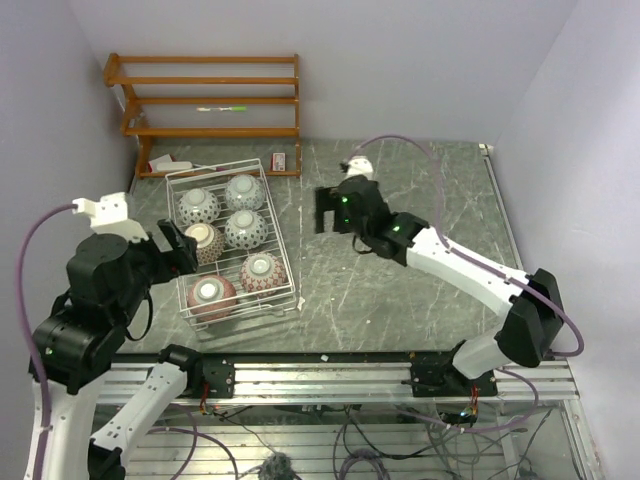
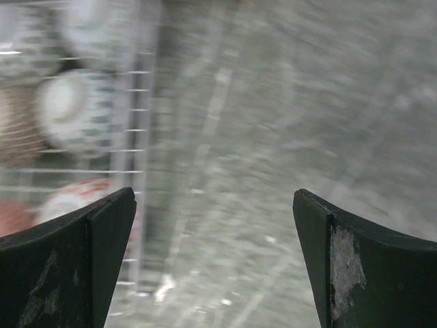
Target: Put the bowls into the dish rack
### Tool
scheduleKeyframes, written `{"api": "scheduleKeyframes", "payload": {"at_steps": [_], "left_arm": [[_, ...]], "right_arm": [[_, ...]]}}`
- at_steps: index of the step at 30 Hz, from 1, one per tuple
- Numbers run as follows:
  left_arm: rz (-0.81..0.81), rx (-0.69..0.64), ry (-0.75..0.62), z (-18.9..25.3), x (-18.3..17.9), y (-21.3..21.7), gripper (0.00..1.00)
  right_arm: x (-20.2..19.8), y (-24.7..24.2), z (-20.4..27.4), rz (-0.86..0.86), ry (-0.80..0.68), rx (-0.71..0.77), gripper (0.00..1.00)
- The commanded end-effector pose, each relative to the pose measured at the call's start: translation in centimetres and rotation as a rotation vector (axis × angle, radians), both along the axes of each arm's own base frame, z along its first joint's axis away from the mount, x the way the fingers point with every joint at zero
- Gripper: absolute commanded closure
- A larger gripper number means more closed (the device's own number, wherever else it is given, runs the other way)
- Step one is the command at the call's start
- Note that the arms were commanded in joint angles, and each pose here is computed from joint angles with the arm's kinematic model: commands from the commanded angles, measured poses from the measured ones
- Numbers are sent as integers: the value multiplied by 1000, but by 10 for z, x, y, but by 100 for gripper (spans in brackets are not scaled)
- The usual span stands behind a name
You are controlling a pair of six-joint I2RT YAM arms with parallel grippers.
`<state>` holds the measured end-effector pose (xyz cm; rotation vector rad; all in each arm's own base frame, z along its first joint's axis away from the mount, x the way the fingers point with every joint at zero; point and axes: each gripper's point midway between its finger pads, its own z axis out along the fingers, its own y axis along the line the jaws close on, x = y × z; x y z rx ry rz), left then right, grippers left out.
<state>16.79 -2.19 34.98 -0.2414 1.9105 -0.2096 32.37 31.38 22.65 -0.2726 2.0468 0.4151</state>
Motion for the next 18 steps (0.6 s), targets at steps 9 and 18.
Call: {"api": "scheduleKeyframes", "payload": {"at_steps": [9,18], "left_arm": [[-113,2,-55,-6,39,-30,1],[-95,30,-50,-18,47,-27,1]], "right_arm": [[-4,-128,-46,-344,92,-218,0],[2,-138,-51,-347,99,-214,0]]}}
